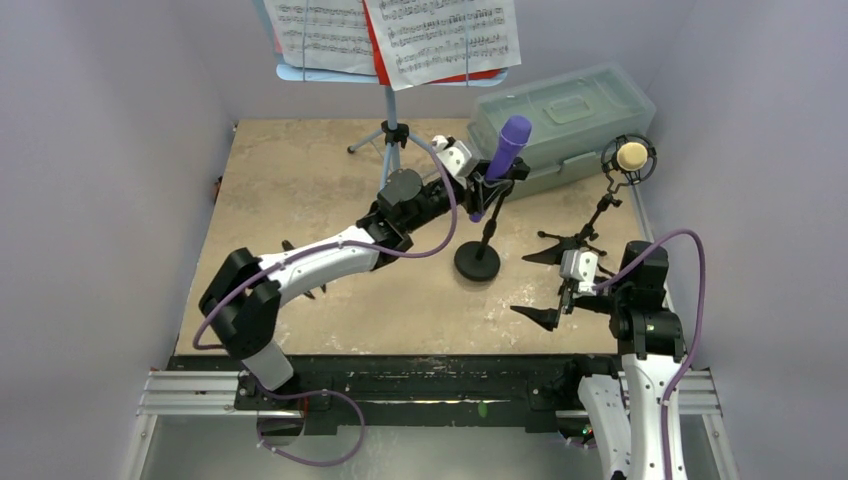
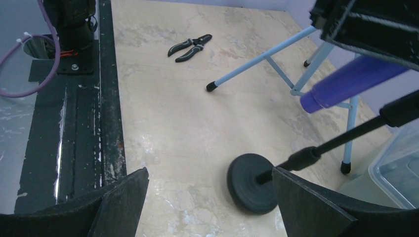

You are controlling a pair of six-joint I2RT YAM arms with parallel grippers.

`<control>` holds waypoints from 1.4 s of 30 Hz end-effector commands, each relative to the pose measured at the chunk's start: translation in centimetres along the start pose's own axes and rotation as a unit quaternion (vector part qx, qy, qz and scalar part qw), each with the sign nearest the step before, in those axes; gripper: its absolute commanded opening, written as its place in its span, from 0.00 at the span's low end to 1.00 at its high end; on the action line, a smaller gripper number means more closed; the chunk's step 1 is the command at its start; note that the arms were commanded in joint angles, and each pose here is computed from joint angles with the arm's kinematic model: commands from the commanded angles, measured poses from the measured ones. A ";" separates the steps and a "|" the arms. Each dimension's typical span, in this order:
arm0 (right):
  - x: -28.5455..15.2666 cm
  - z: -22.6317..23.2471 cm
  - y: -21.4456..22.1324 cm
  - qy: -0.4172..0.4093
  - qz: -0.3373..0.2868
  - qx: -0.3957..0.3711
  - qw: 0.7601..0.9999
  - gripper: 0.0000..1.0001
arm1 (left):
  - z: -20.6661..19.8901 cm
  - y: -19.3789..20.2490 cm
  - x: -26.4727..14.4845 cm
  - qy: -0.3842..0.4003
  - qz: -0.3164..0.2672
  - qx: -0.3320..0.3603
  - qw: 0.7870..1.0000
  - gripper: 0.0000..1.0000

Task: Pack up the instrument practice props
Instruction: Move the microphone stand with the microphone to the center of the board.

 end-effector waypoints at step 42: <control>1.9 -2.6 -4.9 -0.139 -0.010 0.063 0.988 0.99 | -8.9 -3.9 -11.5 0.221 -0.054 -0.056 0.972 0.00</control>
Point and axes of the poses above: each gripper's point midway between its finger pads, its own x axis out along the fingers, its own z axis along the line the jaws close on, y = z × x, the point moved 3 cm from there along -x, back along the fingers, and after that the axes turned 3 degrees about -x, right-handed, at the moved point
